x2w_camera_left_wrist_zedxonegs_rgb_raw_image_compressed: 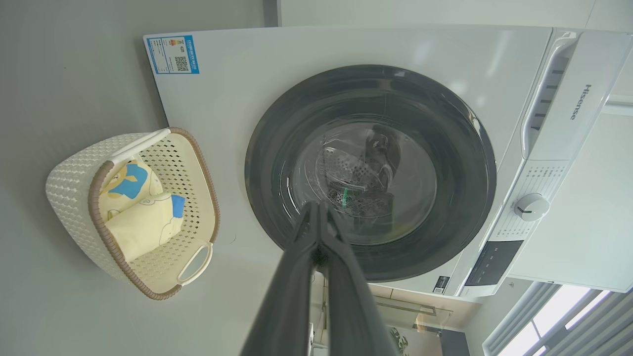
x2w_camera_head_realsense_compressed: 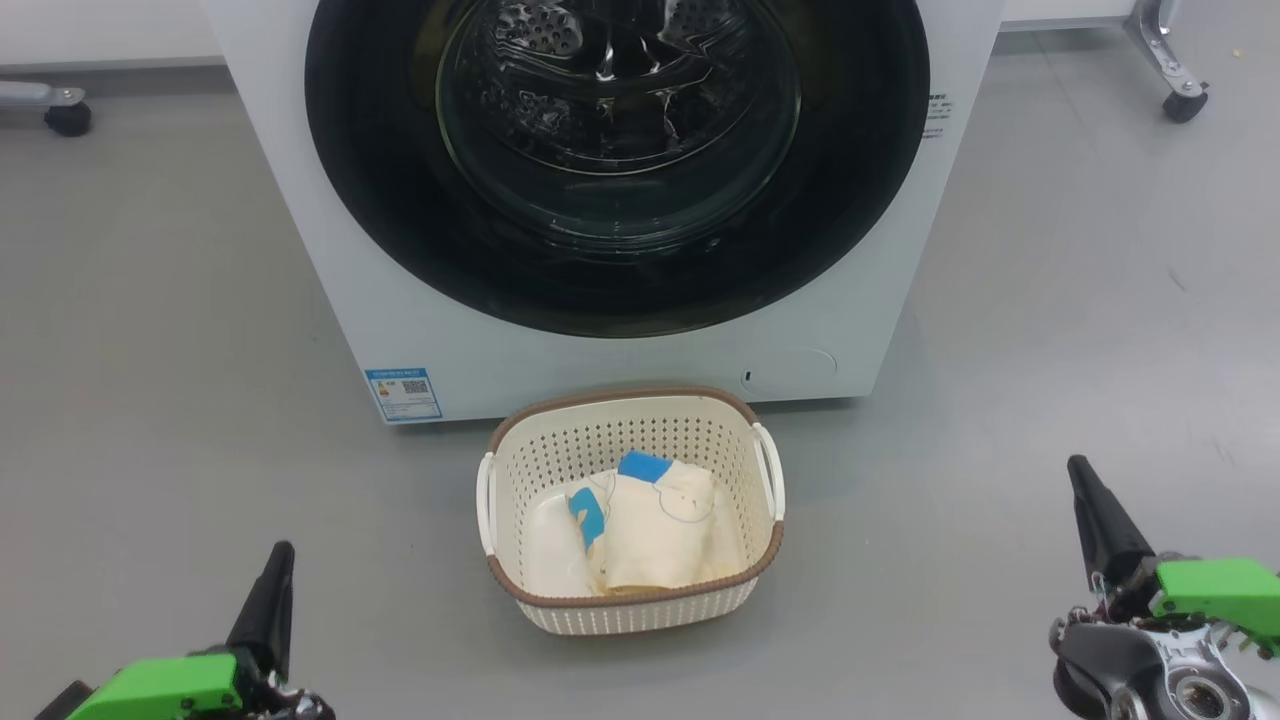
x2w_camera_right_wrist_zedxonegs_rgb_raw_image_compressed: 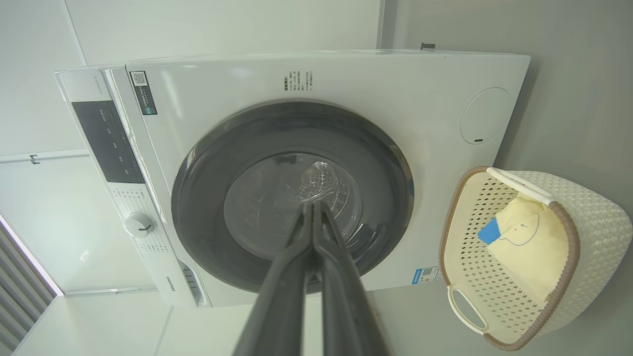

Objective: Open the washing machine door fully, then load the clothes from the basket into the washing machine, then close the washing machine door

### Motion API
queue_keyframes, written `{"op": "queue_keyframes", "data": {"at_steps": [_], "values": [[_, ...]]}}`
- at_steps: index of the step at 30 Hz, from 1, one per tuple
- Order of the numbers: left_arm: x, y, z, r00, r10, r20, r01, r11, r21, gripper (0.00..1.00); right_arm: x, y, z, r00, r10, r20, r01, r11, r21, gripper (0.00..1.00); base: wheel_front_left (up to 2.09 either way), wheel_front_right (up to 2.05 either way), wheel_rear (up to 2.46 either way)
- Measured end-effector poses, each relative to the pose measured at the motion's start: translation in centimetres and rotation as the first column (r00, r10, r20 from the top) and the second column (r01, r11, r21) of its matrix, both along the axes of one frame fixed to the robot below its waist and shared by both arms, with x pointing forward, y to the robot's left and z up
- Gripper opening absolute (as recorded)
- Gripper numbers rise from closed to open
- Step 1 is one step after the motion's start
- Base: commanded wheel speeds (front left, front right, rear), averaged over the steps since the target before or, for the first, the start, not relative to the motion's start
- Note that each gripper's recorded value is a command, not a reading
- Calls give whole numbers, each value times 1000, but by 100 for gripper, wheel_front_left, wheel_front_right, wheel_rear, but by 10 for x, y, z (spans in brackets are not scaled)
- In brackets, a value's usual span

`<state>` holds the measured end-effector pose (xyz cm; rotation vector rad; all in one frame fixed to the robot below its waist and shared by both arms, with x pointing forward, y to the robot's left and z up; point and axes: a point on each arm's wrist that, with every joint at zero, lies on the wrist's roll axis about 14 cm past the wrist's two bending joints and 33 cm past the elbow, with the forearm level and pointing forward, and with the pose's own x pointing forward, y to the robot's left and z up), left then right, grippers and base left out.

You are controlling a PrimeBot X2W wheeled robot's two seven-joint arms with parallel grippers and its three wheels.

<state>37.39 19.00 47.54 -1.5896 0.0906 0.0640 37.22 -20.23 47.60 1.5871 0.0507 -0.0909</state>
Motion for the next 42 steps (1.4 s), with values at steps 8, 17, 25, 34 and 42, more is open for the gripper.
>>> {"op": "queue_keyframes", "data": {"at_steps": [8, 17, 25, 34, 42], "values": [[-25, -4, -43, 991, 2, -135, -5, 1000, -20, 100, -27, 5, -45, 990, -1, -139, 4, 1000, 24, 100, 0, 0, 0], [-21, -7, -36, 994, 1, -113, -3, 1000, -16, 100, -24, 3, -39, 993, -12, -118, 14, 1000, 18, 100, 0, 0, 0], [-15, -7, -26, 997, 15, -80, -16, 1000, -10, 100, -22, 2, -34, 994, -9, -106, 9, 1000, 0, 100, 0, 0, 0], [-14, -8, -24, 997, 12, -76, -5, 996, 90, 100, -21, -5, -30, 995, -22, -99, 11, 994, -105, 100, 0, 0, 0], [-12, -9, -22, 996, -5, -86, 23, 976, 214, 100, -15, -10, -25, 995, -28, -93, 4, 967, -254, 100, 0, 0, 0]]}}
